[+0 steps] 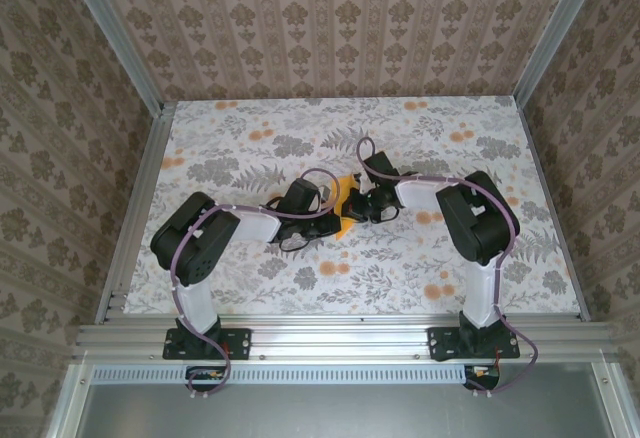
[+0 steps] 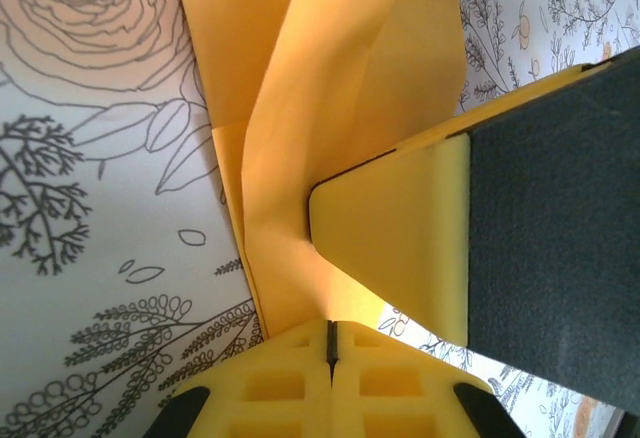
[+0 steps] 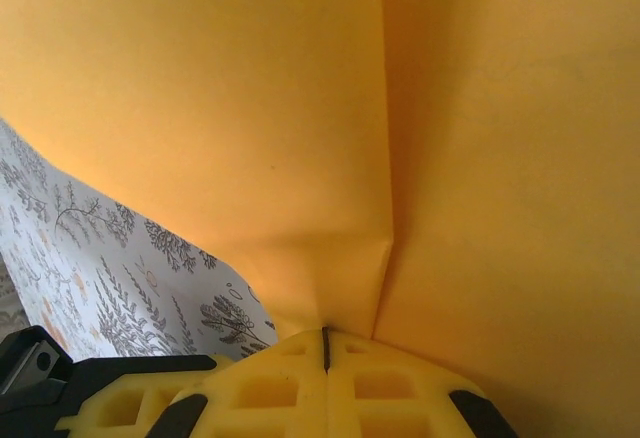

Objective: Fold a paper plane with a square sheet of paper (pick it up from the middle)
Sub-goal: Fourth fold the wing at the center of the table.

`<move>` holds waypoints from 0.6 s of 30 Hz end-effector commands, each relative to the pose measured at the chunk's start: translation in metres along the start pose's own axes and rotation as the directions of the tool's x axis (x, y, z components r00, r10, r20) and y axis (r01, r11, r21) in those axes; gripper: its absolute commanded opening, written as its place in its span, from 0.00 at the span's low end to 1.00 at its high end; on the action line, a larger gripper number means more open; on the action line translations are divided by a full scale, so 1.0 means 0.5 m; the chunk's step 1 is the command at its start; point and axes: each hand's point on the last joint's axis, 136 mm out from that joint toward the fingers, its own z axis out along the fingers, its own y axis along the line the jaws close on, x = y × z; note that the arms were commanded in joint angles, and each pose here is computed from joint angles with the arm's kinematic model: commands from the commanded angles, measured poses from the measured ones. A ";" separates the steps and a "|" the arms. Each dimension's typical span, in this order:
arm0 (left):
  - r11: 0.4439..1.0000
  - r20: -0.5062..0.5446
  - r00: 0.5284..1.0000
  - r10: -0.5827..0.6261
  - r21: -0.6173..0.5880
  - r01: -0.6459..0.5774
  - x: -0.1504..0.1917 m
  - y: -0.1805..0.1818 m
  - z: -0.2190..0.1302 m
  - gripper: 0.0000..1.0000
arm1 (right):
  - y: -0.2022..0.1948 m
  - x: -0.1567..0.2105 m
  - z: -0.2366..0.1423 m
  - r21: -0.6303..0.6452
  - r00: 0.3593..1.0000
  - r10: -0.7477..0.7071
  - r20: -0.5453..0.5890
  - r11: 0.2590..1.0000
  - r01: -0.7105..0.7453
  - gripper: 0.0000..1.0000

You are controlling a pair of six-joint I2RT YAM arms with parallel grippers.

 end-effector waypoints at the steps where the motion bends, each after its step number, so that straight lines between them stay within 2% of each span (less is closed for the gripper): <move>1: 0.971 -0.219 0.969 -0.118 -0.231 0.066 0.151 0.138 -0.006 0.00 | -0.104 -0.088 0.002 0.171 0.989 0.007 0.149 0.985 -0.033 0.00; 18: 0.968 -0.241 0.964 -0.116 -0.244 0.056 0.164 0.144 -0.007 0.00 | -0.094 -0.161 -0.011 0.145 0.980 -0.020 0.199 0.989 -0.010 0.00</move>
